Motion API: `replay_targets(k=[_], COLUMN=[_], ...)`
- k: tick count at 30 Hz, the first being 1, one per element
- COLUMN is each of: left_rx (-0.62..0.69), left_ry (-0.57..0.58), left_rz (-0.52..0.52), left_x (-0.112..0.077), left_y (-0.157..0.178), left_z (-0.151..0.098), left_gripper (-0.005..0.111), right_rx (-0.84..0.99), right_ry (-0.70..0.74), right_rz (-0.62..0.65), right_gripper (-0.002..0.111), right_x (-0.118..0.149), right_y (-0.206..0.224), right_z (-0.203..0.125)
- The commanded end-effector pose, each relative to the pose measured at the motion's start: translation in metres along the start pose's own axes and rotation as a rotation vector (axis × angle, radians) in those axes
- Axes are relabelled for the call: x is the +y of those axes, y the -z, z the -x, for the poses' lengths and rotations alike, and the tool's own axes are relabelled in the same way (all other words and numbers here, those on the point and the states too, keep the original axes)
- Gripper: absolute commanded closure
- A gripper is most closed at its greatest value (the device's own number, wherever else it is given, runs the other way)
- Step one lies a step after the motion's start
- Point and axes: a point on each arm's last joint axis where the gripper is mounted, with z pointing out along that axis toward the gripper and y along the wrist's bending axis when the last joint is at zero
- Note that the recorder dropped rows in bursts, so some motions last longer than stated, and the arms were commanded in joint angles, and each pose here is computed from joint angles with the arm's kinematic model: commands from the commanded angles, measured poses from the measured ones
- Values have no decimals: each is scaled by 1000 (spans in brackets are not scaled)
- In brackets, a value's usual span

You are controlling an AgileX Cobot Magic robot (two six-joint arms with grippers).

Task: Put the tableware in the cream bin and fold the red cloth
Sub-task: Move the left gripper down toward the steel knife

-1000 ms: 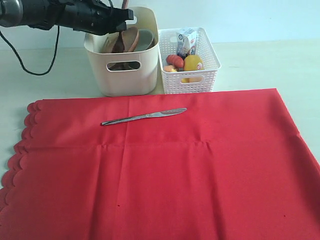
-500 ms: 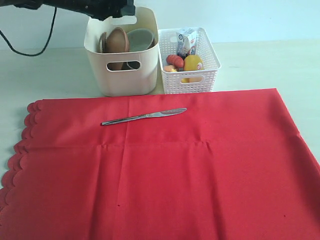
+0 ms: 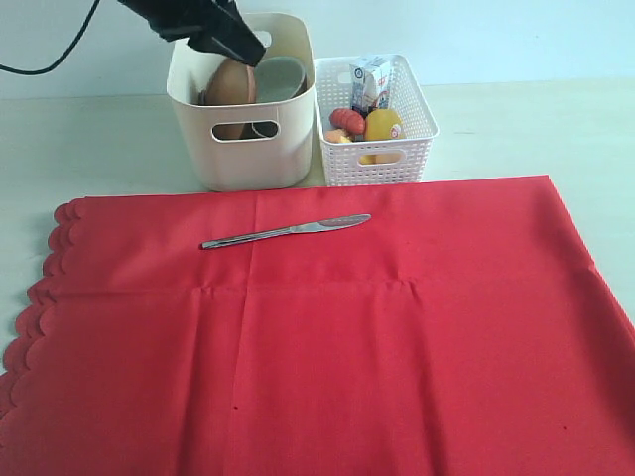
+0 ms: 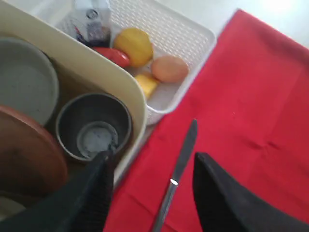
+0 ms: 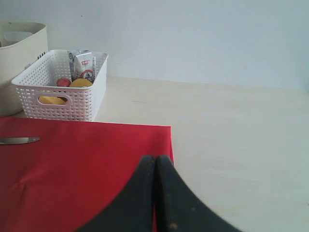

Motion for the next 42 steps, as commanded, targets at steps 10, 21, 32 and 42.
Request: replay_targets(k=[10, 21, 32, 42], left_rx=[428, 425, 494, 477], left_ry=[-307, -310, -329, -326], left_rz=[-37, 51, 6, 36], left_x=[-70, -72, -61, -52], left_y=[-37, -85, -125, -147], left_z=[-12, -52, -80, -91], left_gripper=[57, 57, 57, 57], right_rx=[-11, -11, -11, -11], right_ry=[-4, -4, -4, -4], right_rz=[-7, -7, -7, -7], right_gripper=[108, 108, 108, 108], right_x=[0, 0, 0, 0], right_y=[0, 0, 0, 0], right_z=[-1, -1, -1, -1])
